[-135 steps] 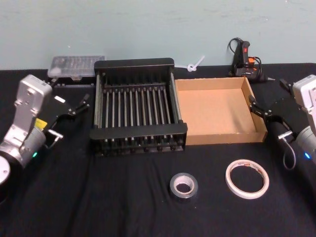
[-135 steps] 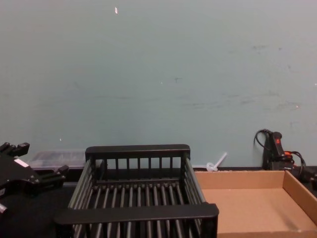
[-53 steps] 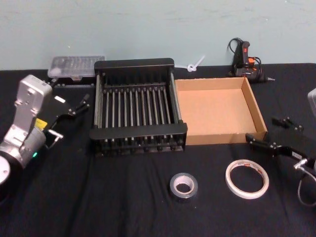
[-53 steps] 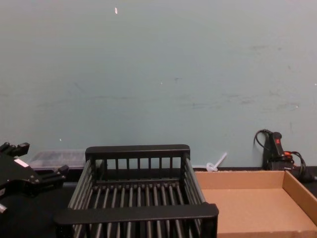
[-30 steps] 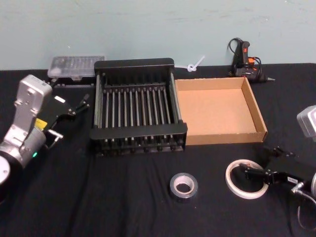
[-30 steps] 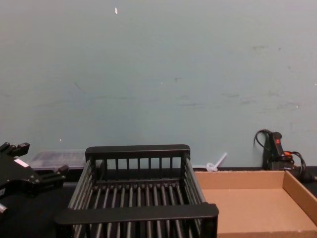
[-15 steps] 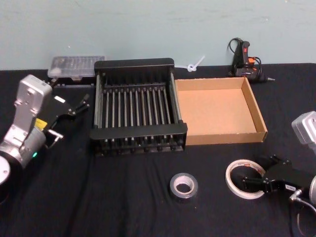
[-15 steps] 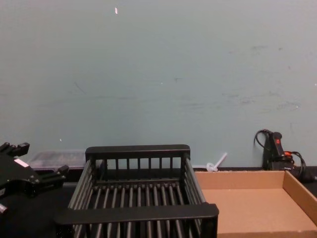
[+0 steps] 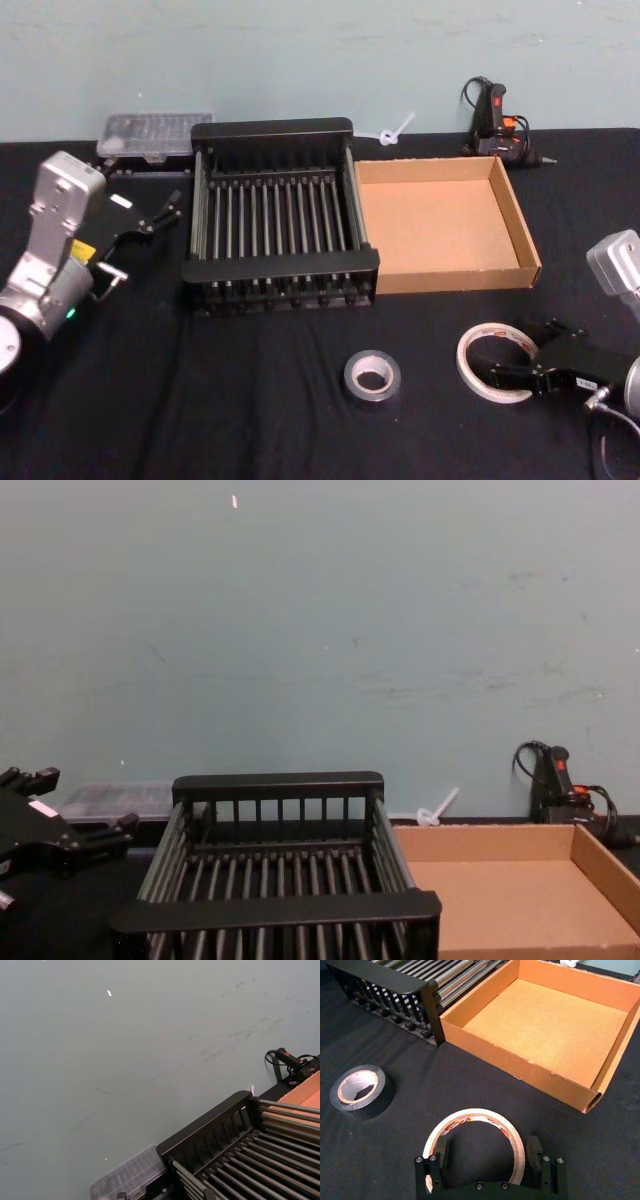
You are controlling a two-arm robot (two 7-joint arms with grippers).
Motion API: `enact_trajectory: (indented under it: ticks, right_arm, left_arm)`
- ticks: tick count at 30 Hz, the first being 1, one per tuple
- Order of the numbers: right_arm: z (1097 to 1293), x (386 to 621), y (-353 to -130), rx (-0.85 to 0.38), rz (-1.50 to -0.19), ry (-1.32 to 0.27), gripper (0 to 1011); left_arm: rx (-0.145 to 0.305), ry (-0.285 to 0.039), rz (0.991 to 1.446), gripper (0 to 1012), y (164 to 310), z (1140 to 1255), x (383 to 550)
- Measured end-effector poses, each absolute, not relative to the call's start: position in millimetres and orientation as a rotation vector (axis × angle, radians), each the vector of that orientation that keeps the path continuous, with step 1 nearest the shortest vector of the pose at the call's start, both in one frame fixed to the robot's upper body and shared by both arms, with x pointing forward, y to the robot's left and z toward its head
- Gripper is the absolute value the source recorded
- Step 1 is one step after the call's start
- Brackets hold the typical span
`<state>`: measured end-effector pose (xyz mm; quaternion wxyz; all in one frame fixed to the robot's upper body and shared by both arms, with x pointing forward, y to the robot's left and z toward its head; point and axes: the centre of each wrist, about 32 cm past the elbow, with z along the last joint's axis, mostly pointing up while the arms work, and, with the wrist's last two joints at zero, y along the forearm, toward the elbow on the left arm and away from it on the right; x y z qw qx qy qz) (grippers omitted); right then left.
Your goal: Pick up the white tape and place it into the black box , Pick up the silver tape and place it into the brown box.
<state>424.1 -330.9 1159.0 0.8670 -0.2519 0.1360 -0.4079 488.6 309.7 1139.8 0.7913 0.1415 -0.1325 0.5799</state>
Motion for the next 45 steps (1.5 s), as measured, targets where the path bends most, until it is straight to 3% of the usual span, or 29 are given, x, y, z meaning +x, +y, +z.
enact_trajectory:
  ticks: [45]
  right_arm:
    - [1157.0,425.8,-333.0,-0.529,-0.853,0.301,1002]
  left_arm:
    - [0.304,-0.285,1.248,1001,309.7,1139.8,488.6]
